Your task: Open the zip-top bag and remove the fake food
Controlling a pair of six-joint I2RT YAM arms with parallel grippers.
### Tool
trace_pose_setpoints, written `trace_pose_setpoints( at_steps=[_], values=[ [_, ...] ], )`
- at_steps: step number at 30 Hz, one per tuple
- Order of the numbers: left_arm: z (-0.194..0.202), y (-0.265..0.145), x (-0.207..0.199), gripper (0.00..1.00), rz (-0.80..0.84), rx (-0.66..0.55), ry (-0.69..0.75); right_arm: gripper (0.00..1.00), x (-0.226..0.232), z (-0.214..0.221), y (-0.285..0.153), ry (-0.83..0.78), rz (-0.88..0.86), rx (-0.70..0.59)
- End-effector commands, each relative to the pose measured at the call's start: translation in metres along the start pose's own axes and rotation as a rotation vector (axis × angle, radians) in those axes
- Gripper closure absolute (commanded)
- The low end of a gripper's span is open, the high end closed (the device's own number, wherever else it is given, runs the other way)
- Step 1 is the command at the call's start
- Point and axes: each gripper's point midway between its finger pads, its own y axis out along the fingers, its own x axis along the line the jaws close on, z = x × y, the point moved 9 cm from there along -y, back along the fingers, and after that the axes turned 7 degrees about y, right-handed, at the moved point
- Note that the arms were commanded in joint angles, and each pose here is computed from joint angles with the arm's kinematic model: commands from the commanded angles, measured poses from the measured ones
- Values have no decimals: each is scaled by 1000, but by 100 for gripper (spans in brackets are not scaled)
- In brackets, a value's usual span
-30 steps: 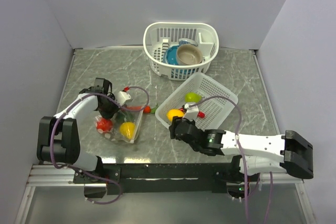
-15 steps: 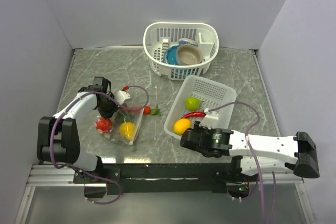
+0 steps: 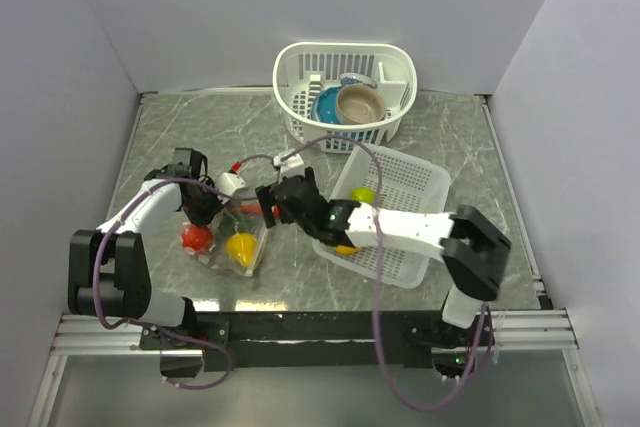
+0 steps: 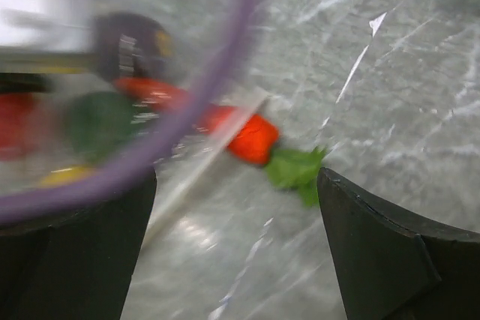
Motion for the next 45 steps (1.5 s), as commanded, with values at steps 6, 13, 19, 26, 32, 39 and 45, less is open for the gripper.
trace_pose_setpoints(
  at_steps=[6,13,19,26,32,39,45],
  values=[
    [5,6,-4,99,14,-31,27,4,-23,8,32,-238,-315,-138],
    [3,10,1,99,19,-30,20,5,-19,33,55,-402,-418,-19],
    [6,12,2,99,13,-9,25,7,-21,47,73,-419,-388,19],
    [7,13,2,99,11,-7,24,18,-31,56,82,-386,-383,41],
    [5,13,3,99,19,-9,18,43,-30,54,85,-359,-398,45],
    [2,7,4,99,17,-25,11,69,-27,65,91,-329,-418,137],
    [-2,-6,5,99,-25,-48,10,89,-30,49,62,-284,-384,198]
  ],
)
